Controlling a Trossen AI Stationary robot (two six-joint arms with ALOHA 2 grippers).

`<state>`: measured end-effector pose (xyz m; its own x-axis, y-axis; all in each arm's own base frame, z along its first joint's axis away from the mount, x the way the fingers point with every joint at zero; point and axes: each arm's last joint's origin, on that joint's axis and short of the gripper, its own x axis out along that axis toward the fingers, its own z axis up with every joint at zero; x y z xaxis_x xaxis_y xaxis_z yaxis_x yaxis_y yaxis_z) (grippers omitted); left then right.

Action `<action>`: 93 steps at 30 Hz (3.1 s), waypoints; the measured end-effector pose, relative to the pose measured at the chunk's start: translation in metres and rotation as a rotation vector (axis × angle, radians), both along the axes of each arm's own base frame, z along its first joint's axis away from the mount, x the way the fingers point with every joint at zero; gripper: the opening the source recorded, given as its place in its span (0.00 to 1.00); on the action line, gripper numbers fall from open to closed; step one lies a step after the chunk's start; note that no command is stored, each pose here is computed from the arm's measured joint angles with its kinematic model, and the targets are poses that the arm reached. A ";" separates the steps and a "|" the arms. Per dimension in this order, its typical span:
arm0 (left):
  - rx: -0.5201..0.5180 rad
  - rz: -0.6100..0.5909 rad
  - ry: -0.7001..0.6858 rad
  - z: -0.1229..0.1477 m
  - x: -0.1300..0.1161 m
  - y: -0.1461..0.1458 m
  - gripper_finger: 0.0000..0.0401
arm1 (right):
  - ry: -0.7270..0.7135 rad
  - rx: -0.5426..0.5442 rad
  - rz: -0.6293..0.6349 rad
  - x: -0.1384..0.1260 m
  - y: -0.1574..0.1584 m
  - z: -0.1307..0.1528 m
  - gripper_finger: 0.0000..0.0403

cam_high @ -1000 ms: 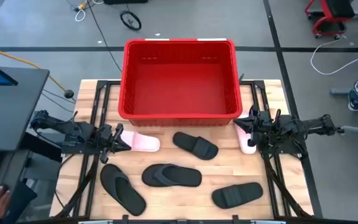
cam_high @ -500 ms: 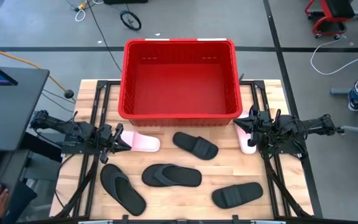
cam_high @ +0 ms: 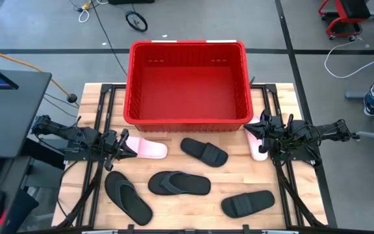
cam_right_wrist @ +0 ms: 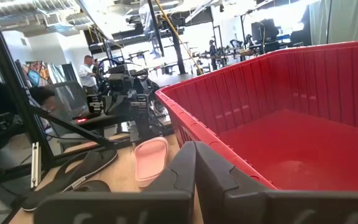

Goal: Pick and place slides into bin

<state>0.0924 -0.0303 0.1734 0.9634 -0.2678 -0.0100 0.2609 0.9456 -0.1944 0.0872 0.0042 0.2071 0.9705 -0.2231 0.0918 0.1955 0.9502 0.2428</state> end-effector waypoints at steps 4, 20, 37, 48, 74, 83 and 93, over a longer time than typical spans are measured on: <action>0.000 0.000 0.000 0.000 0.000 0.000 0.08 | 0.000 0.000 0.000 0.000 0.000 0.000 0.03; 0.001 0.000 -0.001 0.000 0.000 0.000 0.09 | 0.000 0.000 0.000 0.000 0.000 0.000 0.03; -0.467 0.009 -0.203 0.030 -0.004 0.003 0.03 | 0.000 0.000 0.000 0.000 0.000 0.000 0.03; -0.843 -0.023 -0.386 0.052 -0.013 0.010 0.06 | -0.002 0.000 0.000 0.000 0.000 0.000 0.03; -0.200 0.113 -0.098 0.263 0.022 -0.004 0.02 | 0.257 0.262 0.565 0.072 0.040 0.146 0.03; -0.073 0.117 0.177 0.267 0.069 -0.021 0.02 | 0.521 0.471 0.816 0.143 0.093 0.175 0.03; -0.077 0.123 0.220 0.261 0.077 -0.024 0.02 | 0.910 0.644 0.832 0.173 0.123 0.150 0.03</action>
